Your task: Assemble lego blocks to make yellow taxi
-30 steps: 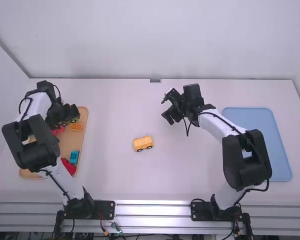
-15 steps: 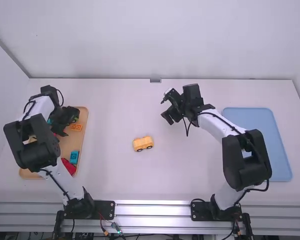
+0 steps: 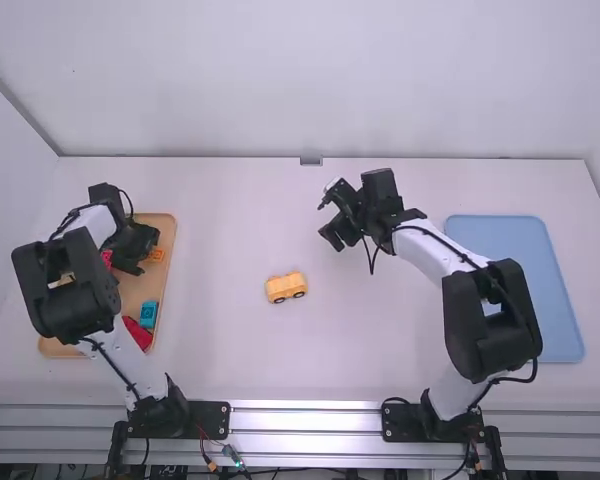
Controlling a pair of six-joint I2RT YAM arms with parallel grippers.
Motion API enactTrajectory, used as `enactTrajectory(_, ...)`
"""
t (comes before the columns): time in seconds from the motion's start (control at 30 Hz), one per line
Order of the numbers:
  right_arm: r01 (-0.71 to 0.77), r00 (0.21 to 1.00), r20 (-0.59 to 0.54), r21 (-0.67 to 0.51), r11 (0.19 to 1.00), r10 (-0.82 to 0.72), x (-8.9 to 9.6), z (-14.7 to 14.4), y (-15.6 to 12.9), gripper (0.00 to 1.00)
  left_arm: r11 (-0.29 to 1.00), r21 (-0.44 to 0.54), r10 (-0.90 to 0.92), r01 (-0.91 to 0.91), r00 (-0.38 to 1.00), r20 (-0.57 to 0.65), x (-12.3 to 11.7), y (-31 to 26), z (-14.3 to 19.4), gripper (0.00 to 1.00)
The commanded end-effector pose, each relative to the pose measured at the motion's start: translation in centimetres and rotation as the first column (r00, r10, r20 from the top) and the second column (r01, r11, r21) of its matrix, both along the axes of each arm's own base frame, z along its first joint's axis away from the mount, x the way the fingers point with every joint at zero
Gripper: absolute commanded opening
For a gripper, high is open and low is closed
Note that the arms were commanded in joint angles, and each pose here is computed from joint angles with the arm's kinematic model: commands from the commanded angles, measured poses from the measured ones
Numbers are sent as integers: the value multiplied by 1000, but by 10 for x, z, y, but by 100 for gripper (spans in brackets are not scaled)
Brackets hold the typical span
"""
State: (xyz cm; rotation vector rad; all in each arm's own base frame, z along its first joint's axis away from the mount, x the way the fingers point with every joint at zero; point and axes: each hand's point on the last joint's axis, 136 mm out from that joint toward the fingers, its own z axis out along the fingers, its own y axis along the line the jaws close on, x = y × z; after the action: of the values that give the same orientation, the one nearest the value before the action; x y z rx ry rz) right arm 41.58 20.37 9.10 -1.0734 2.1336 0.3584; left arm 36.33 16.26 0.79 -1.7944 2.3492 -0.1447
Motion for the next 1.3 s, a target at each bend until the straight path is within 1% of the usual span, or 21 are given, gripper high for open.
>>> enactTrajectory(0.0, 1, 1000, 19, 12, 1000, -1, 6, 10, 3, 99, 999, -19, -33, 33, 999, -1, 1, -13, -8, 77)
enactTrajectory(0.07, 2, 1000, 19, 12, 1000, -2, 6, 10, 3, 99, 999, -6, -39, 39, 999, 3, 3, -13, -8, 79)
enactTrajectory(0.13, 2, 1000, 18, 12, 1000, -2, 6, 10, 3, 99, 998, 6, -56, 56, 998, 11, 8, -17, -8, 85)
enactTrajectory(0.23, 1, 1000, 8, 8, 1000, -1, 4, 8, 2, 99, 997, 25, -79, 78, 997, 27, 16, -24, -7, 91)
enactTrajectory(0.37, 1, 1000, -6, 3, 1000, -1, 2, 6, 1, 99, 996, 68, -52, 51, 999, 1, 14, -22, -7, 89)
enactTrajectory(0.5, 0, 1000, -20, -6, 1000, 0, -1, 3, -1, 99, 997, 68, -19, 21, 1000, -23, 10, -19, -9, 86)
enactTrajectory(0.57, 4, 1000, -23, -6, 1000, -4, 0, 3, -3, 99, 997, 78, -8, 11, 999, -39, 8, -17, -10, 86)
enactTrajectory(0.73, 1, 1000, -23, -7, 1000, -1, -1, 3, -2, 99, 997, 63, -29, 33, 997, -73, 11, -17, -14, 86)
enactTrajectory(0.77, 3, 1000, -23, -7, 1000, -3, -1, 2, -3, 99, 998, 61, -27, 32, 996, -84, 11, -17, -16, 82)
enactTrajectory(0.93, 8, 1000, -30, -7, 1000, -8, -1, 2, -4, 99, 998, 61, -18, 23, 997, -80, 13, -16, -19, 75)
enactTrajectory(0.97, 10, 999, -32, -4, 1000, -10, -1, 2, -4, 98, 998, 62, -14, 19, 997, -79, 13, -16, -21, 72)
enactTrajectory(1.03, 9, 999, -35, -6, 1000, -9, -2, 1, -4, 99, 998, 60, -7, 12, 997, -83, 13, -16, -23, 67)
enactTrajectory(1.07, 8, 999, -37, -9, 1000, -9, -2, 1, -4, 98, 998, 59, -7, 12, 996, -84, 13, -16, -23, 61)
enactTrajectory(1.13, 2, 999, -42, -12, 1000, -2, -4, 0, -3, 99, 998, 59, -6, 11, 996, -86, 12, -16, -24, 54)
enactTrajectory(1.17, 1, 999, -42, -12, 1000, -1, -5, 0, -3, 99, 998, 59, -3, 8, 996, -86, 12, -16, -24, 54)
enactTrajectory(1.27, 5, 999, -45, -14, 1000, -6, -4, -1, -5, 98, 998, 61, 1, 4, 996, -84, 13, -16, -24, 42)
